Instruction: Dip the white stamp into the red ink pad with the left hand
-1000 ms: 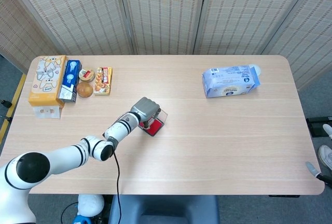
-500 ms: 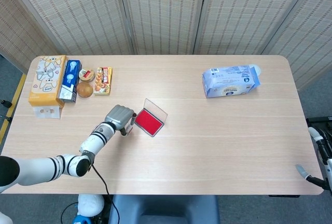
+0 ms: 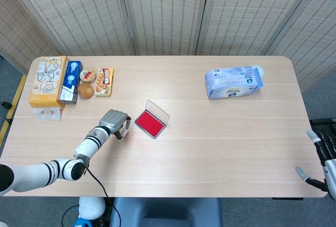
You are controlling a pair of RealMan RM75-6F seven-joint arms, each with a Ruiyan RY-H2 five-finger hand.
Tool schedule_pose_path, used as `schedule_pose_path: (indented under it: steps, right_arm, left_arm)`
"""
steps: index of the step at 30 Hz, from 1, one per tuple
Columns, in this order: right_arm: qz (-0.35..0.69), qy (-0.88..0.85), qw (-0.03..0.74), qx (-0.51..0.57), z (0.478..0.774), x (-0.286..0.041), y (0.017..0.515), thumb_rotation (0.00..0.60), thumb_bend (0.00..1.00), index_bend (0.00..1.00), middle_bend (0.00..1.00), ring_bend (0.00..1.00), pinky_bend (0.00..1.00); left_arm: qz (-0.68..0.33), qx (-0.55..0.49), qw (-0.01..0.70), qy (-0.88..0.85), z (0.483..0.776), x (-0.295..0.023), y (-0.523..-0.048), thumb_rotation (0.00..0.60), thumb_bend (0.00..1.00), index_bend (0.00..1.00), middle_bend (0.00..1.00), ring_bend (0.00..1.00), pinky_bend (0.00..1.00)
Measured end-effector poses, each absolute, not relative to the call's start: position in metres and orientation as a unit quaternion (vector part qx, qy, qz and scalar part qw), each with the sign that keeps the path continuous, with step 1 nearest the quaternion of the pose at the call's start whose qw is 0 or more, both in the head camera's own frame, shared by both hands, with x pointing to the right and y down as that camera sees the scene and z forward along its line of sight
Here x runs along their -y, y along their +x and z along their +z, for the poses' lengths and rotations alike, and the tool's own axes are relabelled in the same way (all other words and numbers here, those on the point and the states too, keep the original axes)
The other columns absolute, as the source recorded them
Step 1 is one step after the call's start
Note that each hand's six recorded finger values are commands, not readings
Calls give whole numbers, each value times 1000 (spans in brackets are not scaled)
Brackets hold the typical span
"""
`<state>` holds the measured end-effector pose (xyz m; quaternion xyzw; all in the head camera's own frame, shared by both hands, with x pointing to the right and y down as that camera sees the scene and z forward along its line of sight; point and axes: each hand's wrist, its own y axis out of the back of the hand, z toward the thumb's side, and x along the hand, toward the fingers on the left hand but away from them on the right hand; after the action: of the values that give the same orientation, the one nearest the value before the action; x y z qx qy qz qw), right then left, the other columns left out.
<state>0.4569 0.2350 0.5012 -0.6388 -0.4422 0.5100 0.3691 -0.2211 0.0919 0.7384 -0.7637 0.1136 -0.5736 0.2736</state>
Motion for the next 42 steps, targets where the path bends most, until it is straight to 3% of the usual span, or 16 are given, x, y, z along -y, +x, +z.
schedule_pose_path:
  steps: [7,9,14,20,28,30,33,38,42]
  right_arm:
    - [510,-639,370,441,501,-236,456,600,216,0,0,0,0]
    - [510,-639,370,441,502,-235,456,600,216,0,0,0,0]
    - [510,-639,371,441,501,-236,456,600,216,0,0,0,0]
    - [509,-639,372,441,501,-237,455,600,216,0,0,0,0]
    - [506,-639,377,440,499,-240,452,600,216,0,0,0,0]
    - [506,-639,378,439,499,-241,452,600,216,0,0,0,0]
    - [505,-639,379,438,499,-242,451,600,216,0,0,0,0]
    - [505,-639,379,439,499,-242,451,600,216,0,0,0,0]
    - [504,-639,380,440,498,-242,451,600,216,0,0,0,0]
  left_arm:
    - [-570,-119,261,-770,744,-94,-223,600,537,903,1000,874,806]
    - [-568,-120,261,-771,745,-95,-223,600,522,849,1000,870,806]
    - [-568,-124,258,-771,746,-95,-226,600,369,655,1000,863,806]
    - [-571,-127,253,-771,748,-97,-230,600,331,587,1000,862,806]
    - [-574,-129,257,-767,746,-101,-237,595,242,234,997,791,804]
    - [-576,-128,257,-765,745,-103,-238,554,223,110,971,767,803]
    - [-576,-130,261,-763,742,-103,-239,492,202,17,936,746,803]
    - [-571,-136,270,-763,730,-105,-239,462,197,0,918,733,803]
    - [-560,-145,292,-762,705,-109,-242,480,197,0,901,722,803]
